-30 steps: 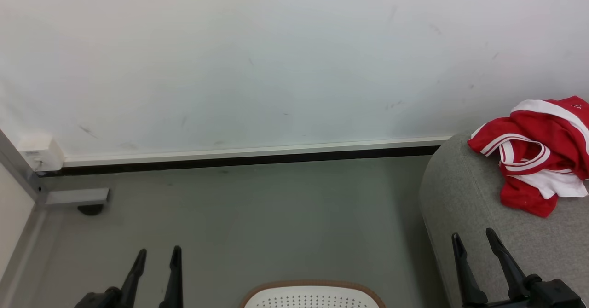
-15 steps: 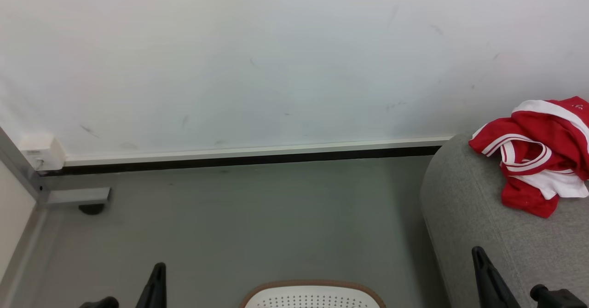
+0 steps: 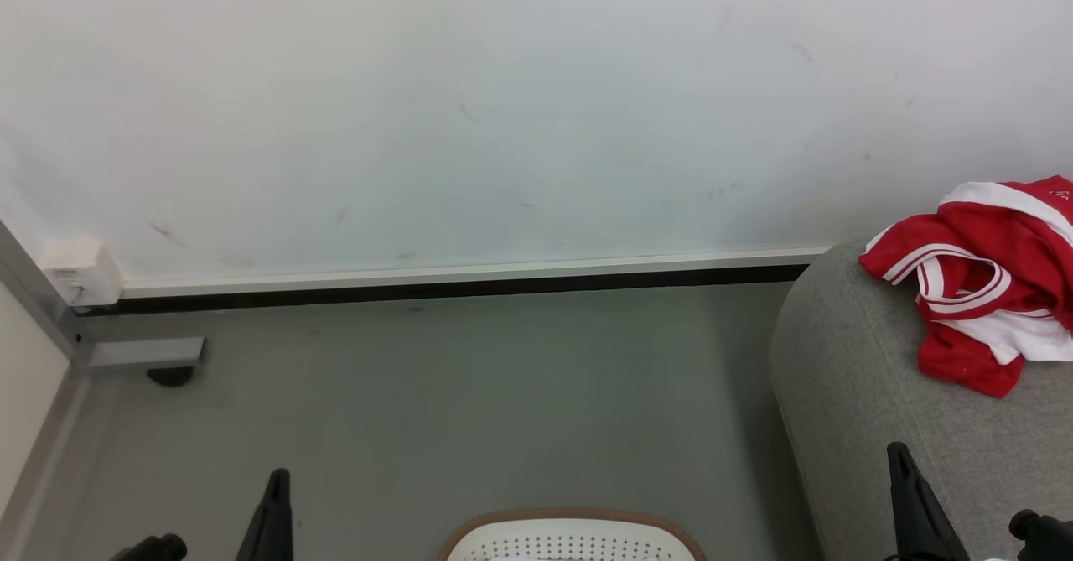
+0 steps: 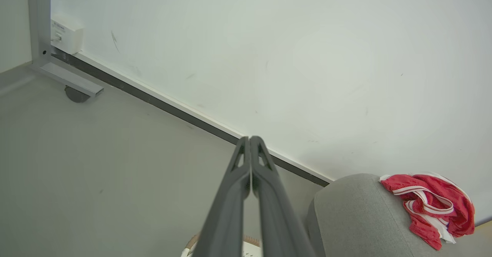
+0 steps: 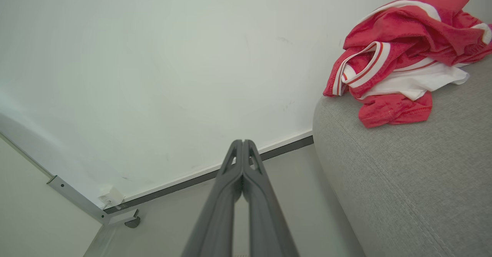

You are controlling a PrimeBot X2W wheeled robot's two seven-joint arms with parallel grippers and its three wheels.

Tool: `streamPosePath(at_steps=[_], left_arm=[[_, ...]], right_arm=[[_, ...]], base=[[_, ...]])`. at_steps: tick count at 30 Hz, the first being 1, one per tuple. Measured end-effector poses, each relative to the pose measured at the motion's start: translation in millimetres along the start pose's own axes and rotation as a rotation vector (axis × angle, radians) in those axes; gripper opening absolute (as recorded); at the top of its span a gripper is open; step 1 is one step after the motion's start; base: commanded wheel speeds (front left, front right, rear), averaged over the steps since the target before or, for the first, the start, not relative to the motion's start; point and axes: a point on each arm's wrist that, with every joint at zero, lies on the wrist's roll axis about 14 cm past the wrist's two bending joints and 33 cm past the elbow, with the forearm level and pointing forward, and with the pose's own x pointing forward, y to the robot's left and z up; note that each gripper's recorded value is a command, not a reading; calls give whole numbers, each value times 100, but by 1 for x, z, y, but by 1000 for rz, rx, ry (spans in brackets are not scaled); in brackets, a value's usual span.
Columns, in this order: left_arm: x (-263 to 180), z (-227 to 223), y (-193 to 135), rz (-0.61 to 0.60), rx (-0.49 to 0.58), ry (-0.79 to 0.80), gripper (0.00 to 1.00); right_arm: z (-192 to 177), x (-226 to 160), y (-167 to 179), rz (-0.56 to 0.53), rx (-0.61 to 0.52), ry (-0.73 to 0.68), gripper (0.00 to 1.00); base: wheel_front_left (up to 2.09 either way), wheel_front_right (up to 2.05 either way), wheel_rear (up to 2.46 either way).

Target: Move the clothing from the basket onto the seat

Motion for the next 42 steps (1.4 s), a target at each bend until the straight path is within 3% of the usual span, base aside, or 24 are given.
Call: streamPosePath(at_steps=[21, 42], left_arm=[[8, 10, 5, 40, -296, -10, 0], [13, 16, 5, 41, -529, -9, 0]], right_arm=[[9, 11, -8, -42, 287, -9, 0], [13, 18, -12, -57, 520, -13, 0]], base=[[0, 0, 0], [0, 0, 0]])
